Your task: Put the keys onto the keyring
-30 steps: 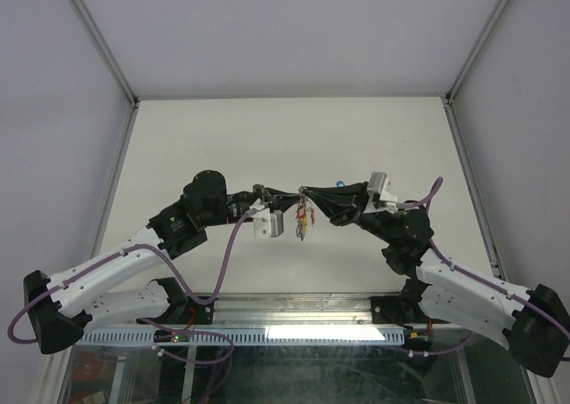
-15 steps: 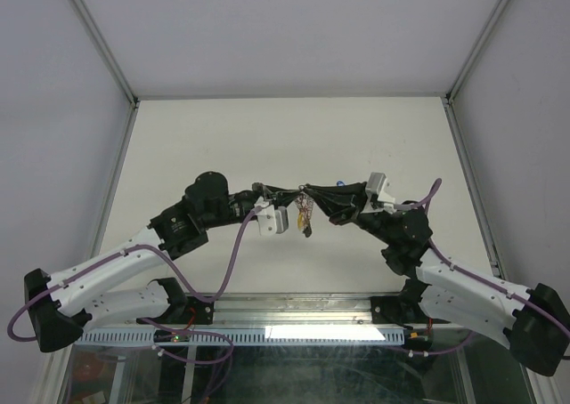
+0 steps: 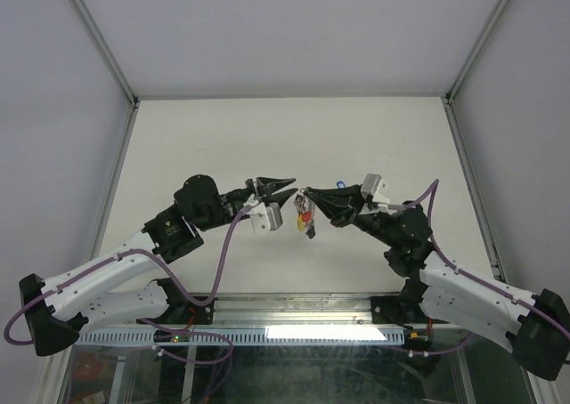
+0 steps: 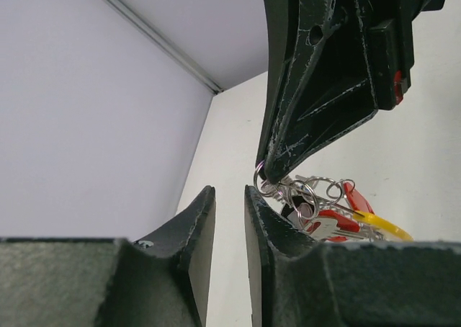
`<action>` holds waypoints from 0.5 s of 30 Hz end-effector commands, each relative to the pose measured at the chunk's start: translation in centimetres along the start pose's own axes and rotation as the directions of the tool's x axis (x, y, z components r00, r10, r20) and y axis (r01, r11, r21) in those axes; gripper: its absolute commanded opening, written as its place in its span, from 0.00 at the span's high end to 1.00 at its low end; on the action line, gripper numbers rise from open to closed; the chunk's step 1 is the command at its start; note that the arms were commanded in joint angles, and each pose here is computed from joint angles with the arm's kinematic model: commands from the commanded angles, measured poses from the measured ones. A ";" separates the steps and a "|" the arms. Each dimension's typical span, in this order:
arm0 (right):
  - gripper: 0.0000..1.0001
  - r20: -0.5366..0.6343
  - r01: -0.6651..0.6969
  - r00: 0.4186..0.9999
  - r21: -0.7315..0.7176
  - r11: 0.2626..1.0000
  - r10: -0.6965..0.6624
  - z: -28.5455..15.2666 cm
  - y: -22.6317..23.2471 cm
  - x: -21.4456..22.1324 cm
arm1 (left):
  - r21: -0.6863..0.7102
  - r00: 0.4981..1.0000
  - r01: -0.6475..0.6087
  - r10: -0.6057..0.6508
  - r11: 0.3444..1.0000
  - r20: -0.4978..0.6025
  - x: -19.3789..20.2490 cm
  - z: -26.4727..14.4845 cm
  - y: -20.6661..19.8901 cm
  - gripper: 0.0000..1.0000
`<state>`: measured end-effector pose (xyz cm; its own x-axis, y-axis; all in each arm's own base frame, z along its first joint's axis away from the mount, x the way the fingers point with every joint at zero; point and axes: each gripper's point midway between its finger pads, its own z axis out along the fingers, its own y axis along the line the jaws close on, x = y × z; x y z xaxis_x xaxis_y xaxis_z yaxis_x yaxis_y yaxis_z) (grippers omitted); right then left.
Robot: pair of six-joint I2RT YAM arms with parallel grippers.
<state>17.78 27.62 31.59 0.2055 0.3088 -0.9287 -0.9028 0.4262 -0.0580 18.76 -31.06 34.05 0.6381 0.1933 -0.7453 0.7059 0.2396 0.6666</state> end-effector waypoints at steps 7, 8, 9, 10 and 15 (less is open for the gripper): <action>1.00 -0.059 0.071 0.996 0.113 0.991 -0.064 -0.4 -2.1 -1.5 | -0.180 0.978 0.207 -0.197 0.962 0.075 -1.4 -1.0 2.6 0.60; 1.00 -0.086 0.066 0.995 0.112 0.992 -0.056 -0.5 -2.1 -1.2 | -0.200 0.970 0.241 -0.228 0.950 0.085 -1.4 -1.1 2.8 0.57; 1.00 -0.120 0.059 0.992 0.111 0.992 -0.046 -0.7 -2.0 -0.7 | -0.223 0.958 0.284 -0.268 0.933 0.098 -1.3 -1.2 3.1 0.54; 1.00 -0.145 0.055 0.989 0.112 0.992 -0.038 -0.8 -2.0 -0.5 | -0.241 0.945 0.325 -0.307 0.914 0.113 -1.3 -1.2 3.2 0.52; 1.00 -0.226 0.090 0.973 0.197 0.976 -0.044 -1.9 -3.6 0.3 | -0.187 0.891 0.453 -0.435 0.872 0.132 -1.0 -0.9 1.5 0.49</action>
<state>19.20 26.35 28.17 0.1049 0.1039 -0.9890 -0.8570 0.5140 -0.0369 19.73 -30.06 34.31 0.4046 0.0802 -0.9110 0.8038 0.4438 0.3961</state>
